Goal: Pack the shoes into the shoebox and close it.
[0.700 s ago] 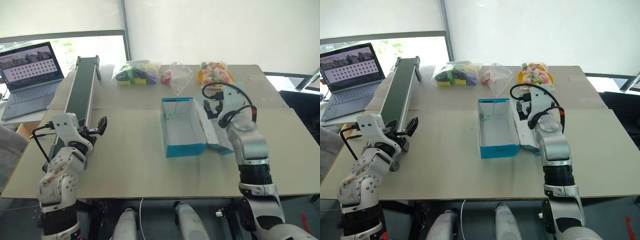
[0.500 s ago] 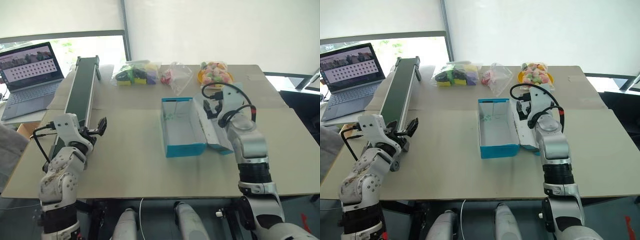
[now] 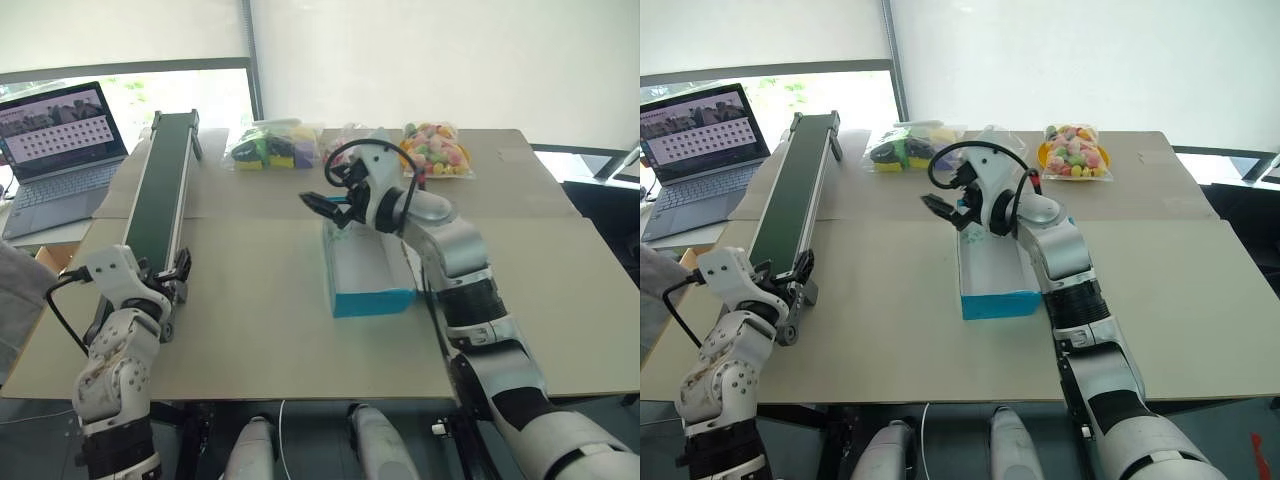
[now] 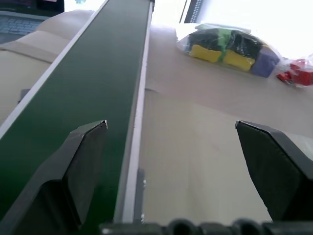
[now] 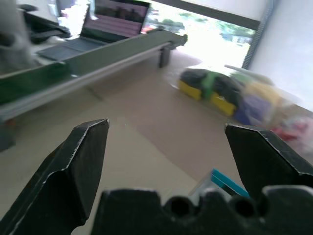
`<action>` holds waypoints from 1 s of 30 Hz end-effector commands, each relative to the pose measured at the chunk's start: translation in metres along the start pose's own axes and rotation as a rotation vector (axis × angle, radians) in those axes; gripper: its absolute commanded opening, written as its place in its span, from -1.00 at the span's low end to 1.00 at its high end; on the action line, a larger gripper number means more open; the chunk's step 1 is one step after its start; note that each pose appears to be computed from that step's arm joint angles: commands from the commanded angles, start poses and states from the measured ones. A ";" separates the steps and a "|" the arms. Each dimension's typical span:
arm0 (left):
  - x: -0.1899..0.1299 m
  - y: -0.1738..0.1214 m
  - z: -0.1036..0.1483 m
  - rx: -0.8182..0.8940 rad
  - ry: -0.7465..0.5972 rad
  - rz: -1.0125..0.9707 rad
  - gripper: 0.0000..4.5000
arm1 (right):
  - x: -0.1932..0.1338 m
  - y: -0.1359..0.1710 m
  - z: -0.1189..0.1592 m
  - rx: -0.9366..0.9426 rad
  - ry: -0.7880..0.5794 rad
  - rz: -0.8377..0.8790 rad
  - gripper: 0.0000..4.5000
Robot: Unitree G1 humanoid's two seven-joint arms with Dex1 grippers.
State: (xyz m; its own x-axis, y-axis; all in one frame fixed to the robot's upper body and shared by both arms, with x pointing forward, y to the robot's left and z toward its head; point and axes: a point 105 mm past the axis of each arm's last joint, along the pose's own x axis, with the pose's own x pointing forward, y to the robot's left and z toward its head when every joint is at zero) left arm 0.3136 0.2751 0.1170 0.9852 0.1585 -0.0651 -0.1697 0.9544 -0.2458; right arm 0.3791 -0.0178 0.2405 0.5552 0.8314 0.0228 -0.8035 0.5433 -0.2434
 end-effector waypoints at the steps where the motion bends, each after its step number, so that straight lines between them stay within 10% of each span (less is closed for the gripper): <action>1: -0.004 -0.001 0.018 0.012 -0.077 0.001 1.00 | -0.004 0.015 0.000 0.000 0.000 0.069 0.99; 30: 0.020 0.010 0.023 0.052 -0.018 0.075 1.00 | -0.023 0.043 -0.017 0.015 0.027 0.165 0.99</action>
State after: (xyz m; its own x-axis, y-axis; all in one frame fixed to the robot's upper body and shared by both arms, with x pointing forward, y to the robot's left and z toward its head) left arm 0.3298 0.2877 0.1249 0.9742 0.2105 -0.0813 -0.2231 0.9527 -0.2065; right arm 0.3430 -0.0190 0.2008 0.4375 0.8952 -0.0852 -0.8878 0.4149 -0.1992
